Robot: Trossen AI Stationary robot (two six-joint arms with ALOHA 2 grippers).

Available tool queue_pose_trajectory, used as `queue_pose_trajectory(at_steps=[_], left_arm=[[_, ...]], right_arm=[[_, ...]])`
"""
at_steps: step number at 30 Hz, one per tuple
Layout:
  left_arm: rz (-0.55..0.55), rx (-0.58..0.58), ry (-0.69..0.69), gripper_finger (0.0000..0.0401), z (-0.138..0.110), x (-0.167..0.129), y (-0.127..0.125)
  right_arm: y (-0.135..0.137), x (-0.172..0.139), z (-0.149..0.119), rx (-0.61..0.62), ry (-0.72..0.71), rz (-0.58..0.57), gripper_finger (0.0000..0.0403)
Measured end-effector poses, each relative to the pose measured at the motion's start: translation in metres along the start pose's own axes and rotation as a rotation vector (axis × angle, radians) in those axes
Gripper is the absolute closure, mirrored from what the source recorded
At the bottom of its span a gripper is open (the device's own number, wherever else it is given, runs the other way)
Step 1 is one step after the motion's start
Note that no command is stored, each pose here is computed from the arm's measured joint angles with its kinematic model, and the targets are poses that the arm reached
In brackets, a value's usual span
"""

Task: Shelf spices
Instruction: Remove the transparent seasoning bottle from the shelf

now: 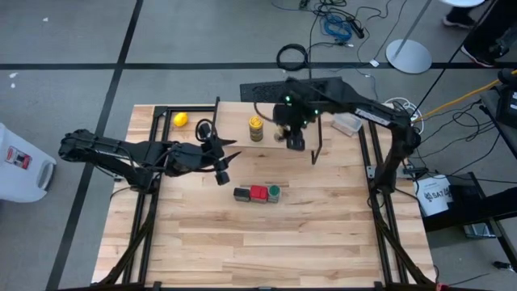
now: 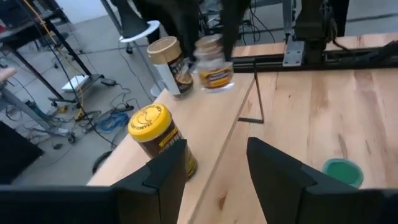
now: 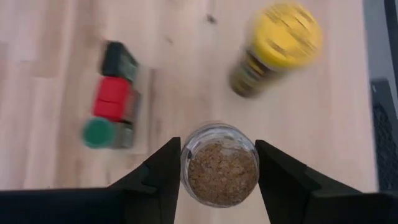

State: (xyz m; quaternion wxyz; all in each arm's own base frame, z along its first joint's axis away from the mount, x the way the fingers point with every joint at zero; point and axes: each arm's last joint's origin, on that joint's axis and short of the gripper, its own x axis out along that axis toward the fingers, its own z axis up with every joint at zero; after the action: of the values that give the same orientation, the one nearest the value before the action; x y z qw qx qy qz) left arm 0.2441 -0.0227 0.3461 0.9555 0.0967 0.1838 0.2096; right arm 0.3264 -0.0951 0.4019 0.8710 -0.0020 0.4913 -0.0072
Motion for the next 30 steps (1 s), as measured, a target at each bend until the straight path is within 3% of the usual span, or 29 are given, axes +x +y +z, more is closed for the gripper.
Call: queue_pose_trajectory(at_steps=[2, 7, 16, 22, 30], left_arm=[[-0.053, -0.05, -0.007, 0.0225, 0.001, -0.002, 0.0], [-0.316, -0.208, 0.003, 0.0225, 0.002, -0.002, -0.006], [-0.476, -0.215, 0.051, 0.0197, -0.009, 0.01, -0.023], [-0.582, -0.223, 0.024, 0.0157, -0.005, 0.009, -0.029], [-0.659, -0.216, 0.017, 0.012, -0.004, 0.004, -0.035]], right_arm=[[0.018, -0.003, 0.005, -0.038, -0.03, 0.022, 0.024], [0.065, 0.0, 0.018, -0.179, -0.104, 0.084, 0.024], [0.141, 0.002, 0.034, -0.525, -0.3, 0.168, 0.0239], [0.163, 0.009, 0.035, -0.565, -0.344, 0.18, 0.0239], [0.168, 0.025, 0.031, -0.566, -0.321, 0.123, 0.0239]])
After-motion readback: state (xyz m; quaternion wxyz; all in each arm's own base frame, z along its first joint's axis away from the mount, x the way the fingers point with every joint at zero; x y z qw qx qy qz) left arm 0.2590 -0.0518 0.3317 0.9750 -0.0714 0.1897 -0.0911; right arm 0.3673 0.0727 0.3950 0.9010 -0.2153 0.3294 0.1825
